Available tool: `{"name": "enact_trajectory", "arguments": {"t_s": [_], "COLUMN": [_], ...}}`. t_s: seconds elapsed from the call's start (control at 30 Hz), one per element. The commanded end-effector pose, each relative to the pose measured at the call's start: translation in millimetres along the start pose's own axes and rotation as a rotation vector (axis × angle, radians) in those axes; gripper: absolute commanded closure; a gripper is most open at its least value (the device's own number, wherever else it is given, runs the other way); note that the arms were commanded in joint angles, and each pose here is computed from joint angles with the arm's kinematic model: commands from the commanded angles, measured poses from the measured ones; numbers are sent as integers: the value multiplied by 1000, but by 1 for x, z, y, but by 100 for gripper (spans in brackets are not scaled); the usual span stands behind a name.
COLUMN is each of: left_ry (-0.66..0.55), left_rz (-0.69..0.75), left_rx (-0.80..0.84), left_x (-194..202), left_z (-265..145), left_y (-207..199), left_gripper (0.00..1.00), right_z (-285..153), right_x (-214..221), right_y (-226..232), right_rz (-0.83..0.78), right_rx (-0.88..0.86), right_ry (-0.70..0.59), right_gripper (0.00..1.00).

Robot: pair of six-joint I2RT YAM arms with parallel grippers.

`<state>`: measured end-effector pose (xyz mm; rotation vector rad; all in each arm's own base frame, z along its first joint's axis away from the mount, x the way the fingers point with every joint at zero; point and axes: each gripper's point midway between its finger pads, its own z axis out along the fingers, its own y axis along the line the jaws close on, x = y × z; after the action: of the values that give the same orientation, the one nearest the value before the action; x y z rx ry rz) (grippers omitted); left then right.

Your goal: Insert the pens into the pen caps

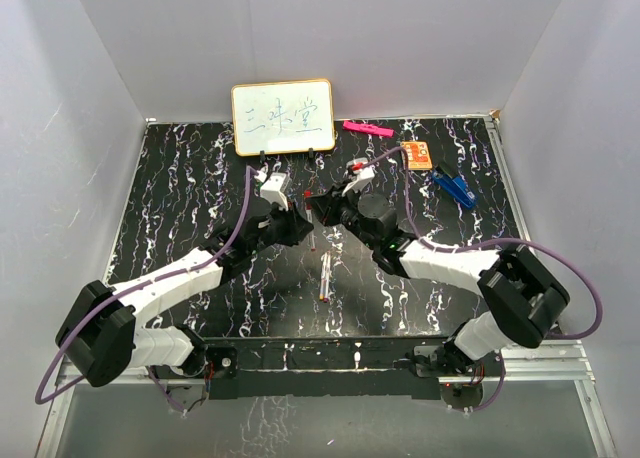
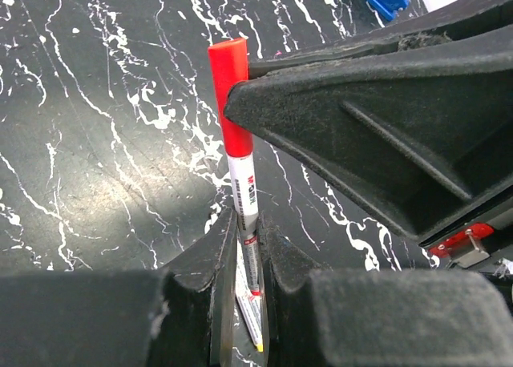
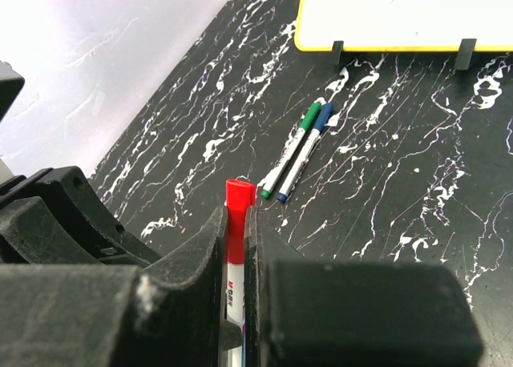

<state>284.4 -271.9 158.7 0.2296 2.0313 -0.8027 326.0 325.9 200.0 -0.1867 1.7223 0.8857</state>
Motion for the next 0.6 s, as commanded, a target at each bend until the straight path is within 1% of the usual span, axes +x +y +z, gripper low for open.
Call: {"name": "enact_trajectory", "arguments": {"t_s": [0.0, 0.13, 0.27, 0.4, 0.53, 0.57], "left_ry": [-547, -560, -540, -477, -394, -376], "left_rz": [-10, -7, -10, -14, -18, -23], "left_rx": [93, 68, 54, 44, 43, 44], "left_x": [-157, -161, -155, -136, -110, -104], "left_z": [-45, -47, -44, -35, -27, -25], "left_y": [-37, -28, -22, -15, -9, -7], "left_gripper": [100, 100, 100, 100, 100, 100], "right_z": [-52, -54, -52, -42, -22, -17], "right_x": [150, 156, 150, 127, 85, 73], "right_y": [-20, -17, -11, -6, 3, 6], "right_rz": [-61, -66, -63, -80, -124, -137], "right_rx": [36, 29, 23, 30, 55, 59], "right_ry": [544, 561, 539, 468, 358, 330], "right_gripper": [100, 100, 100, 100, 100, 98]}}
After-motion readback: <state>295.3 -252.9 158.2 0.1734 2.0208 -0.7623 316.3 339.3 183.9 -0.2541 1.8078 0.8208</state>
